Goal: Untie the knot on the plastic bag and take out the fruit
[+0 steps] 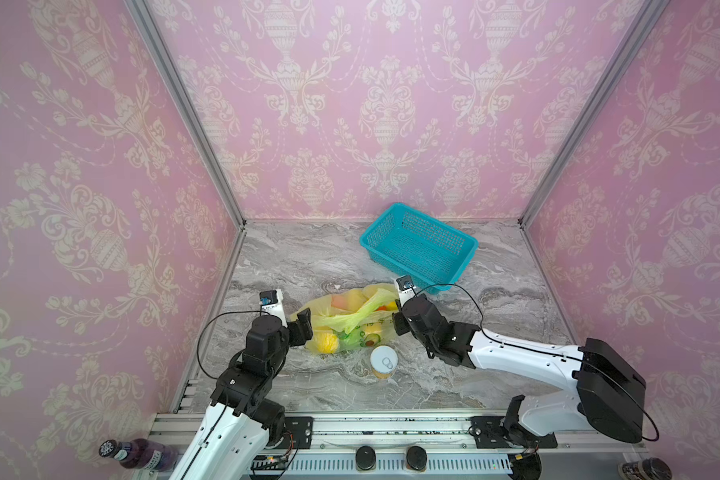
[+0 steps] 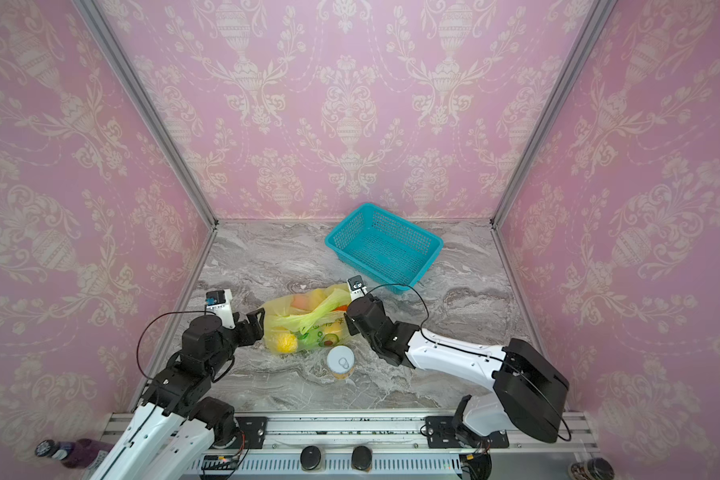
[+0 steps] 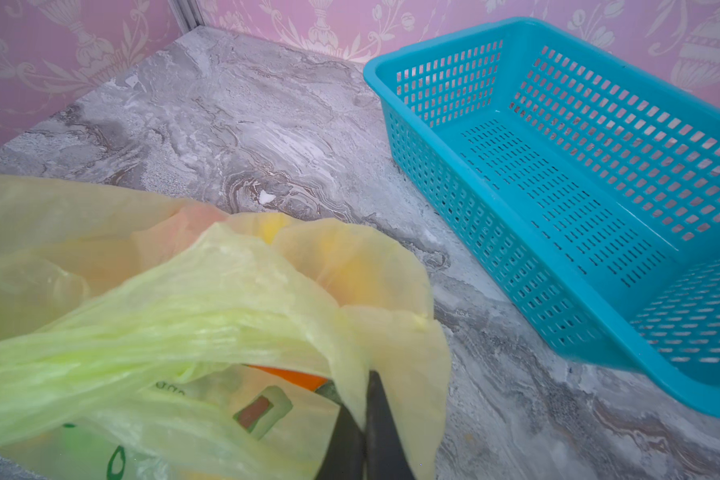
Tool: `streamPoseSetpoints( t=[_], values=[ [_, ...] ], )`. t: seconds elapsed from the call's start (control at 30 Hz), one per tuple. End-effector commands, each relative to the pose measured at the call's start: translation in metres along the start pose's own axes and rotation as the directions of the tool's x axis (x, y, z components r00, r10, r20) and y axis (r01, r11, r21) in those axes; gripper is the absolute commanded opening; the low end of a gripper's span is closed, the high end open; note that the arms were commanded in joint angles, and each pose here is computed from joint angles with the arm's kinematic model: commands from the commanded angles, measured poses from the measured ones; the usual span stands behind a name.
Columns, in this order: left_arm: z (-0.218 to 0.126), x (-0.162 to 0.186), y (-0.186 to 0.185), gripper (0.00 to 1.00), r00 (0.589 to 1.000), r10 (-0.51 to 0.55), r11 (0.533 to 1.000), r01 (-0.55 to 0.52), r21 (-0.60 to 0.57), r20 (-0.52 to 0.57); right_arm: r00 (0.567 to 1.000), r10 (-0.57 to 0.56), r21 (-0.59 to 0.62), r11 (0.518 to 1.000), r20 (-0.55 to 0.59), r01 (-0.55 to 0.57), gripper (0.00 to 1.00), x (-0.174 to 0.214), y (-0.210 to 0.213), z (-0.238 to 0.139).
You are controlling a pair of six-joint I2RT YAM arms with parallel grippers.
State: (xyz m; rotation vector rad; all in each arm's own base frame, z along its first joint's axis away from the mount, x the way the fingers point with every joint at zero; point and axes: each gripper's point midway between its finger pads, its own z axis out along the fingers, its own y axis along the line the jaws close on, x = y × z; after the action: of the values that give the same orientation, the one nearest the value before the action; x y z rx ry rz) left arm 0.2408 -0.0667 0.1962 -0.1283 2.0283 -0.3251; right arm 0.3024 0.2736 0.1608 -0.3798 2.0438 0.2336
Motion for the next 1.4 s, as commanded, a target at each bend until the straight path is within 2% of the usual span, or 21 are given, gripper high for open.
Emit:
streamPoseSetpoints(
  t=[0.0, 0.2, 0.23, 0.27, 0.3, 0.43, 0.57, 0.73, 0.97, 1.07, 1.1, 1.13, 1.17, 1.2, 1.23, 1.27, 1.37],
  values=[
    [-0.007, -0.009, -0.019, 0.87, 0.994, 0.113, 0.993, -0.113, 0.038, 0.01, 0.998, 0.06, -0.015, 0.998, 0.016, -0.06, 0.0, -0.004, -0.001, -0.002],
    [0.021, 0.018, -0.068, 0.92, 0.969, 0.233, 0.962, -0.217, 0.168, -0.086, 0.997, 0.072, -0.037, 0.997, 0.025, -0.071, 0.0, -0.003, -0.001, -0.007],
    [0.024, 0.021, -0.075, 0.94, 0.962, 0.255, 0.954, -0.235, 0.183, -0.093, 0.997, 0.072, -0.032, 0.997, 0.024, -0.071, 0.0, -0.003, -0.002, -0.007],
    [0.027, 0.026, -0.082, 0.99, 0.953, 0.283, 0.946, -0.259, 0.195, -0.106, 0.997, 0.071, -0.026, 0.997, 0.02, -0.07, 0.0, -0.002, -0.003, -0.007],
    [0.028, 0.03, -0.089, 0.99, 0.942, 0.314, 0.936, -0.286, 0.208, -0.117, 0.997, 0.07, -0.021, 0.997, 0.016, -0.07, 0.0, -0.001, -0.004, -0.007],
    [0.033, 0.042, -0.096, 0.99, 0.908, 0.394, 0.911, -0.365, 0.191, -0.144, 0.997, 0.074, -0.007, 0.997, 0.013, -0.074, 0.0, -0.001, -0.008, -0.004],
    [0.032, 0.046, -0.091, 0.99, 0.909, 0.388, 0.916, -0.362, 0.174, -0.152, 0.996, 0.09, 0.017, 0.996, -0.005, -0.09, 0.0, 0.002, -0.016, 0.0],
    [0.023, 0.049, -0.095, 0.99, 0.917, 0.373, 0.914, -0.336, 0.229, -0.143, 0.992, 0.128, 0.02, 0.992, -0.021, -0.128, 0.0, 0.003, -0.023, 0.003],
    [0.026, 0.061, -0.112, 0.99, 0.906, 0.387, 0.892, -0.321, 0.319, -0.169, 0.99, 0.131, 0.021, 0.991, -0.042, -0.13, 0.0, 0.001, -0.023, 0.005],
    [0.032, 0.064, -0.111, 0.98, 0.899, 0.397, 0.893, -0.332, 0.304, -0.185, 0.989, 0.14, 0.014, 0.99, -0.05, -0.139, 0.0, 0.0, -0.023, 0.007],
    [0.034, 0.064, -0.11, 0.88, 0.894, 0.404, 0.894, -0.341, 0.291, -0.193, 0.988, 0.143, 0.013, 0.99, -0.053, -0.143, 0.0, 0.0, -0.023, 0.007],
    [0.036, 0.064, -0.107, 0.72, 0.89, 0.411, 0.895, -0.352, 0.274, -0.199, 0.988, 0.144, 0.01, 0.99, -0.054, -0.144, 0.0, 0.0, -0.022, 0.007],
    [0.038, 0.063, -0.105, 0.43, 0.888, 0.413, 0.898, -0.36, 0.253, -0.203, 0.988, 0.145, 0.009, 0.989, -0.056, -0.145, 0.0, -0.001, -0.022, 0.007],
    [0.04, 0.06, -0.102, 0.21, 0.889, 0.412, 0.902, -0.366, 0.229, -0.201, 0.987, 0.147, 0.011, 0.989, -0.056, -0.147, 0.0, -0.002, -0.023, 0.007],
    [0.04, 0.058, -0.1, 0.08, 0.89, 0.411, 0.905, -0.37, 0.211, -0.197, 0.987, 0.149, 0.014, 0.989, -0.056, -0.149, 0.0, -0.002, -0.024, 0.007],
    [0.04, 0.054, -0.099, 0.0, 0.893, 0.407, 0.907, -0.372, 0.197, -0.19, 0.987, 0.152, 0.017, 0.988, -0.058, -0.151, 0.0, -0.001, -0.025, 0.007],
    [0.038, 0.044, -0.093, 0.0, 0.907, 0.392, 0.916, -0.369, 0.154, -0.156, 0.983, 0.172, 0.036, 0.985, -0.057, -0.171, 0.0, -0.001, -0.032, 0.008]
  ],
)
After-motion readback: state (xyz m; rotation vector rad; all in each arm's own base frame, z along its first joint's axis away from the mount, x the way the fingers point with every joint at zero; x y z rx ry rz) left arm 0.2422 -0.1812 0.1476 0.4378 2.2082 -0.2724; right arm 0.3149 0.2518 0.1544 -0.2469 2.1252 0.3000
